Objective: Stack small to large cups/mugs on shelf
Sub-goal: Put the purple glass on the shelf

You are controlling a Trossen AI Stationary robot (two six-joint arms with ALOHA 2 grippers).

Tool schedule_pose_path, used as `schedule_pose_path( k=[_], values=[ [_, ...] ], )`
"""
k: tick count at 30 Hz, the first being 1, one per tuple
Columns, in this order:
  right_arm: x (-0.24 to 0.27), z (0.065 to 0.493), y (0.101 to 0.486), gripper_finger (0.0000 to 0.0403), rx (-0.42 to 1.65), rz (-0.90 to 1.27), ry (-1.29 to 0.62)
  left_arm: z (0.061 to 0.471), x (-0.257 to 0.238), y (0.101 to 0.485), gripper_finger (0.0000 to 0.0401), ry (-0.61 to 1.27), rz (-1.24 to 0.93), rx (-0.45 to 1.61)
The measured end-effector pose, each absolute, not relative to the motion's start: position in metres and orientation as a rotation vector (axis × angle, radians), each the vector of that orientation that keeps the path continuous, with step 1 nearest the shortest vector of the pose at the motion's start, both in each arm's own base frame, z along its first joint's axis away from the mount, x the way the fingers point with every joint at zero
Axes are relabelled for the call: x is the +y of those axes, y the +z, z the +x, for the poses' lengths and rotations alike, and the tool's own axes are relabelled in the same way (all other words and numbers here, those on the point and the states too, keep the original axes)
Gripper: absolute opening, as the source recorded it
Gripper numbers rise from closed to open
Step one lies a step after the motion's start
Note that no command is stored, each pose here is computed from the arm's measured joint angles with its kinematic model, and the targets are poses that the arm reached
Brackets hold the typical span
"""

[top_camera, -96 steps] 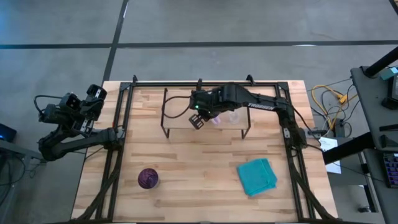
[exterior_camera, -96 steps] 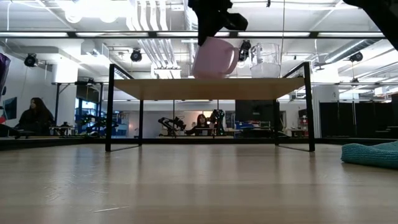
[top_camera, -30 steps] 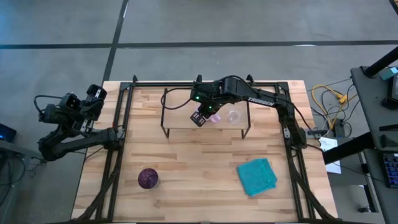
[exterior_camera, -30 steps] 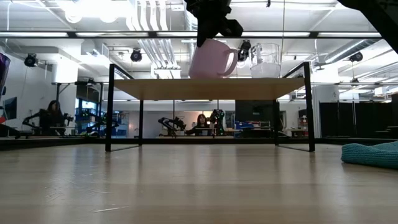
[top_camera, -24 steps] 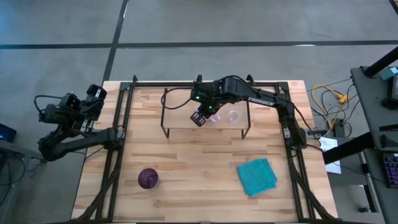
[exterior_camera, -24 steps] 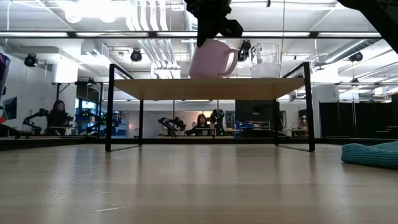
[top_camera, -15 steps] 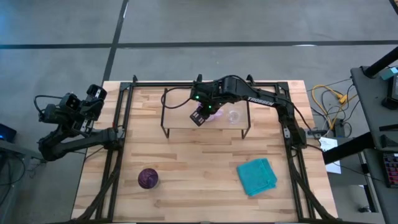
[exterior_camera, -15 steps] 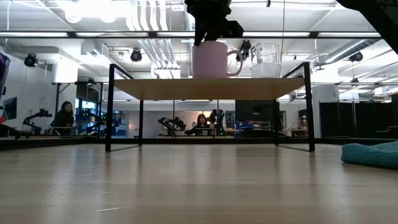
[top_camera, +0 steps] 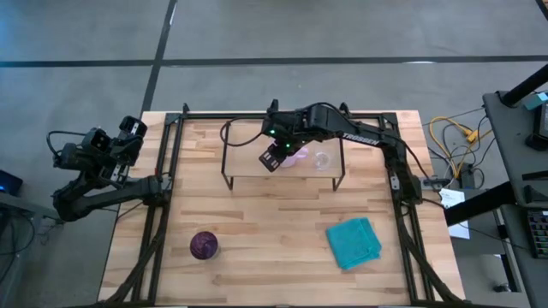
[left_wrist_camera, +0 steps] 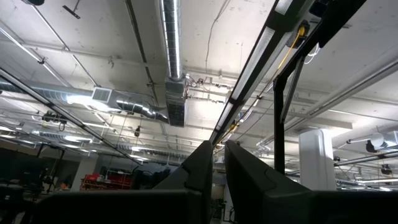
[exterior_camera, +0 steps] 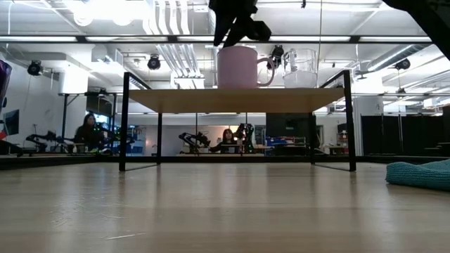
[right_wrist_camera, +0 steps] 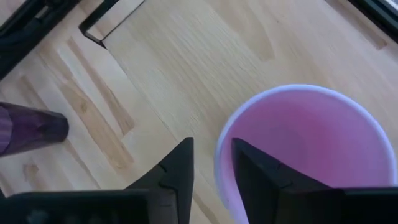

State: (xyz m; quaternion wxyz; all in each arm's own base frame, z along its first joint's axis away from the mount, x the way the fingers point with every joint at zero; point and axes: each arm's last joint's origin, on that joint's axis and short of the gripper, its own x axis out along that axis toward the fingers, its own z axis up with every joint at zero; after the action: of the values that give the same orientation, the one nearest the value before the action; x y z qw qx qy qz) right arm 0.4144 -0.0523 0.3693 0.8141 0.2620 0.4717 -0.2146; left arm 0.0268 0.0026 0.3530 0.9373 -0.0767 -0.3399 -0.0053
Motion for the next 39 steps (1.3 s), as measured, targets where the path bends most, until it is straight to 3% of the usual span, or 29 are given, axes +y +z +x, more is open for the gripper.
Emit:
schedule_pose_path(
  k=[16, 28, 39],
  values=[
    [-0.016, 0.372, 0.431, 0.0109, 0.834, 0.629, -0.380, 0.027, 0.003, 0.353, 0.0029, -0.010, -0.156, -0.694],
    [0.062, 0.377, 0.428, 0.0095, 0.845, 0.634, -0.218, 0.027, 0.003, 0.353, 0.0029, -0.011, -0.157, -0.694],
    [0.120, 0.413, 0.410, 0.0090, 0.721, 0.483, 0.013, 0.027, 0.003, 0.353, 0.0029, -0.011, -0.157, -0.694]
  ],
)
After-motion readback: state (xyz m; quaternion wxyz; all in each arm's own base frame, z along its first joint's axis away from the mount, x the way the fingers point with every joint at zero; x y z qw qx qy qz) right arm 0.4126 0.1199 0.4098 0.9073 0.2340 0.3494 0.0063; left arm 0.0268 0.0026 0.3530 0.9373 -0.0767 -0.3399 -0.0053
